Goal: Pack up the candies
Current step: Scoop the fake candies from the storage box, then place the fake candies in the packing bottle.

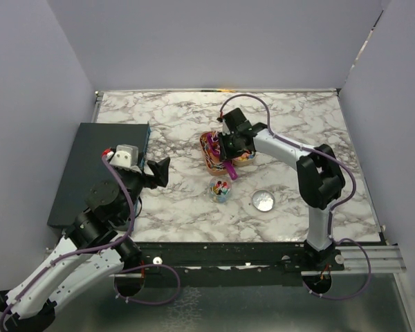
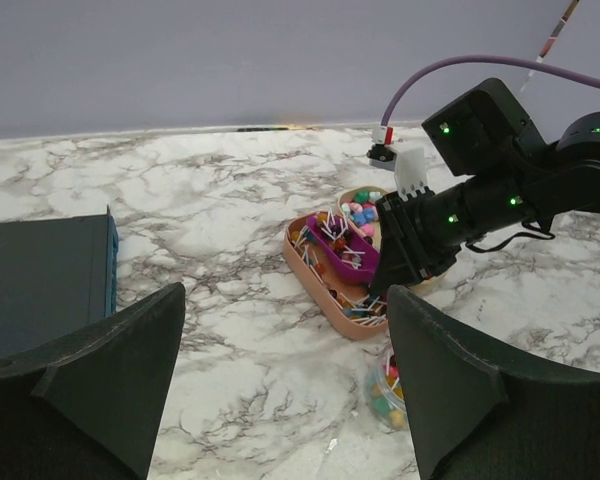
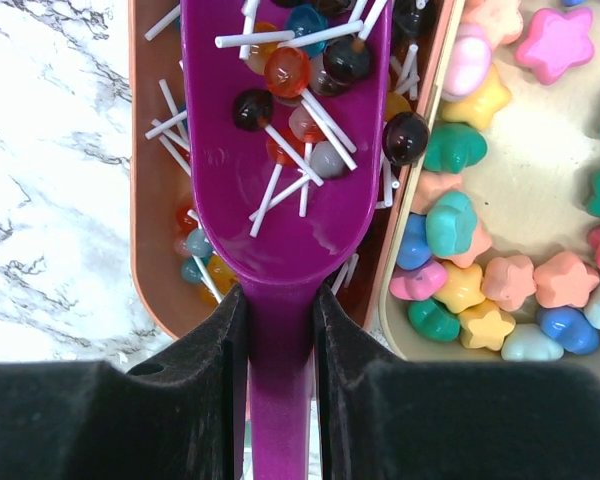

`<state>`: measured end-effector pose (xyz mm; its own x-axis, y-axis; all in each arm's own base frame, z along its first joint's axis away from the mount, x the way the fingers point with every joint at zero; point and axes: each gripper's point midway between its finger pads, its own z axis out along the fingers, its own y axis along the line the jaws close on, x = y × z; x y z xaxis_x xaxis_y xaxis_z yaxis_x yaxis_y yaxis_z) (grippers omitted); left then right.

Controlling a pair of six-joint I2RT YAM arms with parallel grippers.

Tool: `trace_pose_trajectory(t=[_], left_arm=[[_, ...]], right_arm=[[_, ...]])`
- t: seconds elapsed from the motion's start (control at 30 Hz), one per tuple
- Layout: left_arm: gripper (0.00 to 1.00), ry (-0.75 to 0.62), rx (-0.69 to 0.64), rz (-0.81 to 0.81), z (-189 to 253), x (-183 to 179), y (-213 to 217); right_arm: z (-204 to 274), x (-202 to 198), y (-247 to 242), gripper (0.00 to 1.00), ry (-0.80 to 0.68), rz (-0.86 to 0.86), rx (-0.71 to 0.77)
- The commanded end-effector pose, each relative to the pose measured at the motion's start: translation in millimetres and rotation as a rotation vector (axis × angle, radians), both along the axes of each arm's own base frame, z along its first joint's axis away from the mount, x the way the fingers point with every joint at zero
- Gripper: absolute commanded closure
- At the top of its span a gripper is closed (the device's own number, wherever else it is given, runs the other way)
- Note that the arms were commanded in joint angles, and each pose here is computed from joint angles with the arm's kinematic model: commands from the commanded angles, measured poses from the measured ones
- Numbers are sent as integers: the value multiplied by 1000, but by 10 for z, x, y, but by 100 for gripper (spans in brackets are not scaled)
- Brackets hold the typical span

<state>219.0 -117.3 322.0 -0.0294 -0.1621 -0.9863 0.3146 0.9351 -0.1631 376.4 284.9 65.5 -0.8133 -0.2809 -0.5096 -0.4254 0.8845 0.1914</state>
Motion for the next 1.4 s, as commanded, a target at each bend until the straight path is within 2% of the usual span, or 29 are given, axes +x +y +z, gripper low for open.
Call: trace_pose_trajectory(t=[0.0,0.5,0.8,1.37], left_arm=[[17,15,33,15,-98,38,9],[18,32,51,-4,-152,65,-59],[18,56,58,-52,-211,89,-199],[17,112,26,-200,-294,107,-608]], right_arm=[[225,98,-9,100,-99,-9,12],[588,-208,-117,99,-249,71,54],[765,-582,-208,99,-325,216,45],[1045,-1506,-277,99,-402,715,69]])
